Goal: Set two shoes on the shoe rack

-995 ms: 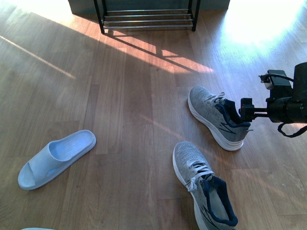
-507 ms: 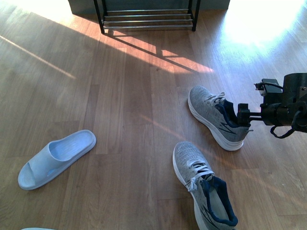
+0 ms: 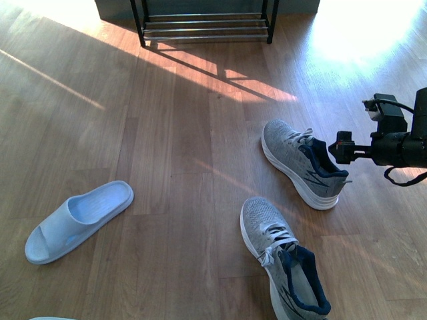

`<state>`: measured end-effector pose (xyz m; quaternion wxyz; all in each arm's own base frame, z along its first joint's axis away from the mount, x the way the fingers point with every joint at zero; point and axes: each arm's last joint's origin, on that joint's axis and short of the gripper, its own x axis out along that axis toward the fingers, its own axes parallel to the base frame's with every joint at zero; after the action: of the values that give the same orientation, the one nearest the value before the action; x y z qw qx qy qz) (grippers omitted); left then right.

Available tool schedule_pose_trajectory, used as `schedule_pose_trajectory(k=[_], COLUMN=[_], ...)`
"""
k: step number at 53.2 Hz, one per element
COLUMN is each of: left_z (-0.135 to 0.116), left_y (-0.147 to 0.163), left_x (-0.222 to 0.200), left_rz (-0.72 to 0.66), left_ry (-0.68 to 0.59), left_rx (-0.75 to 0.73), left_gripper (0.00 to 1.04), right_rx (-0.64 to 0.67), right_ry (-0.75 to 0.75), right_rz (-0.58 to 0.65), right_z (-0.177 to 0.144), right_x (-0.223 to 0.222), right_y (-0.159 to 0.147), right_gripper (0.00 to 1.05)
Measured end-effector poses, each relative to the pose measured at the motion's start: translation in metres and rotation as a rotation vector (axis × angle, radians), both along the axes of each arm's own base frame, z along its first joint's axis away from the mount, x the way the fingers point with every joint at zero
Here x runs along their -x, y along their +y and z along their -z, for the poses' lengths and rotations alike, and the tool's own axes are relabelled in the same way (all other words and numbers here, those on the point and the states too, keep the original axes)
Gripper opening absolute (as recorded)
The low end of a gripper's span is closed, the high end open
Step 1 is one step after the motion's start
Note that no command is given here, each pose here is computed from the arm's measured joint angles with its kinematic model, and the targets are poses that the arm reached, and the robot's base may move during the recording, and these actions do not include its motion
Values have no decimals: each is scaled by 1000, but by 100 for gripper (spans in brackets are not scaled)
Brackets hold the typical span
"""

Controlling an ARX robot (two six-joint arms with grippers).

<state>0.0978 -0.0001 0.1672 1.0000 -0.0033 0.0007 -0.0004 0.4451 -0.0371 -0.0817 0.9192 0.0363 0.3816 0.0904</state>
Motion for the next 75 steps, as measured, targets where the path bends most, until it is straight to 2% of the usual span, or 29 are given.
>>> schedule_pose_trajectory(k=[5, 18, 32, 48, 59, 63, 75], left_z=[0, 0, 0, 0, 0, 0, 0], left_y=[0, 0, 0, 0, 0, 0, 0], left_x=[0, 0, 0, 0, 0, 0, 0], left_rz=[0, 0, 0, 0, 0, 0, 0], left_ry=[0, 0, 0, 0, 0, 0, 0], left_rx=[0, 0, 0, 0, 0, 0, 0], left_gripper=[95, 95, 95, 95, 95, 95, 95], right_rx=[18, 55, 61, 53, 58, 60, 39], right_ry=[14, 96, 102, 119, 127, 120, 69], right_rz=[-29, -11, -29, -112, -151, -156, -106], right_z=[2, 42, 52, 53, 56, 55, 45], right_x=[0, -10, -22, -20, -12, -8, 9], right_y=[4, 9, 14, 26, 28, 30, 33], right_gripper=[96, 96, 95, 55, 14, 8, 7])
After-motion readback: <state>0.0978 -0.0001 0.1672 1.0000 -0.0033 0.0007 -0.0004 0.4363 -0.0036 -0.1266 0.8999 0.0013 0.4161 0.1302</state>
